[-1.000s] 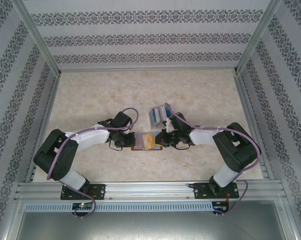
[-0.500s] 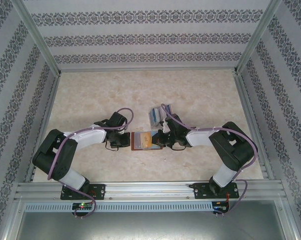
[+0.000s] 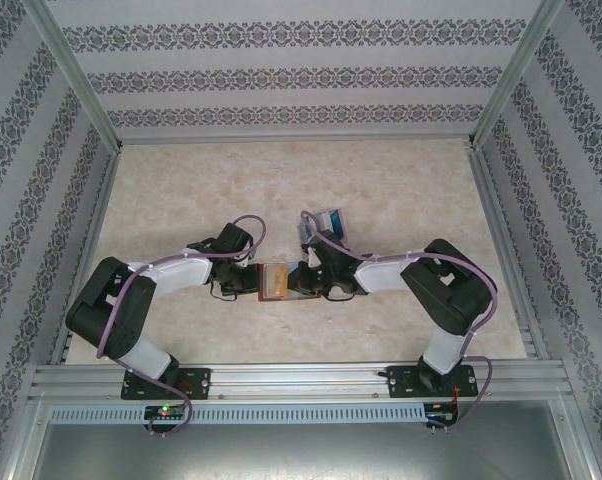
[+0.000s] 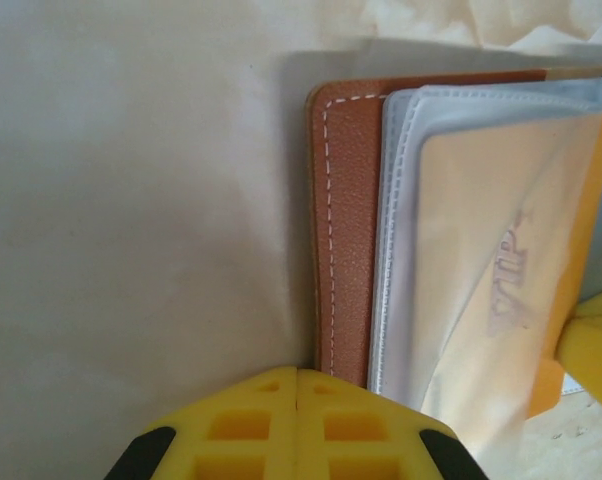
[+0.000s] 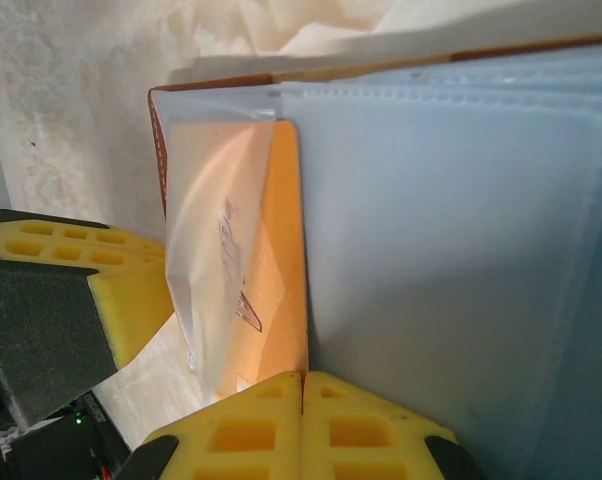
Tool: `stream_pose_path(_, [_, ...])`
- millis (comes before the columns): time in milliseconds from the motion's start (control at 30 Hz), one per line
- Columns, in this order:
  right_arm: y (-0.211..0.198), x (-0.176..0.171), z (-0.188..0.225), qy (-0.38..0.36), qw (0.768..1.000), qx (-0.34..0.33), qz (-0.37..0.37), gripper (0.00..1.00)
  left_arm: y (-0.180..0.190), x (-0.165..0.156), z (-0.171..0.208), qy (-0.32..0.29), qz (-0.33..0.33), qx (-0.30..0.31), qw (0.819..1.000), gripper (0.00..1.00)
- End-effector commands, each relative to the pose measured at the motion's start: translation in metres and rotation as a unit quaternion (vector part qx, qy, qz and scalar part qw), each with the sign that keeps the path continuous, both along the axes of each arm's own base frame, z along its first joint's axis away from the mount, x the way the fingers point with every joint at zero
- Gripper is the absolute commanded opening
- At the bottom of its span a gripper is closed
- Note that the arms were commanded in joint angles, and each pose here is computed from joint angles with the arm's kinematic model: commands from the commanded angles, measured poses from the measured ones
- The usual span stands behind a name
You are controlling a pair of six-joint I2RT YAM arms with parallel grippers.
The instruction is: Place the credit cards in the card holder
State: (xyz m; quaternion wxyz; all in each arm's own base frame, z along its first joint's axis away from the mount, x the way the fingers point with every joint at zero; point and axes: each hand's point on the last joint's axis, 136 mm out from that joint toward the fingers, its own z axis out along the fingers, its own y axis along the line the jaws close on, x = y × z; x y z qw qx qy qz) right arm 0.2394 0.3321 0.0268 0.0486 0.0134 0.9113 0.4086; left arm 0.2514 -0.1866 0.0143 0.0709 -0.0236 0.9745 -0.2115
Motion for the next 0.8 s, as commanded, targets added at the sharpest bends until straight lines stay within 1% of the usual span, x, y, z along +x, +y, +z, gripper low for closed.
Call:
stream_pose_path(0, [0.020,0.002,0.009,-0.018,1.000,0.012,0.016,0.00,-0.009,-0.002,-0.013,0.001,-0.005,-0.021,1.000,0.03])
stream_pose_path(100, [0.020,0.003,0.009,-0.016,1.000,0.007,0.005,0.02,-0.009,-0.001,-0.010,0.002,-0.007,-0.021,1.000,0.02])
stream_pose_path(233, [0.009,0.003,0.011,-0.022,1.000,-0.009,-0.016,0.02,-0.005,-0.002,-0.008,-0.004,-0.002,-0.012,1.000,0.02])
stream_pose_path(367, [-0.009,0.001,0.016,-0.039,0.998,-0.049,-0.023,0.02,-0.002,-0.003,-0.011,0.006,-0.006,0.001,1.000,0.01])
stream_pose_path(500, [-0.024,-0.002,0.016,-0.049,0.995,-0.086,-0.022,0.00,-0.003,-0.004,-0.018,0.011,-0.004,-0.002,1.000,0.01])
stream_pose_path(767, [-0.041,0.002,0.004,-0.057,0.988,-0.126,-0.065,0.00,-0.005,-0.005,-0.020,0.020,-0.004,-0.006,1.000,0.00])
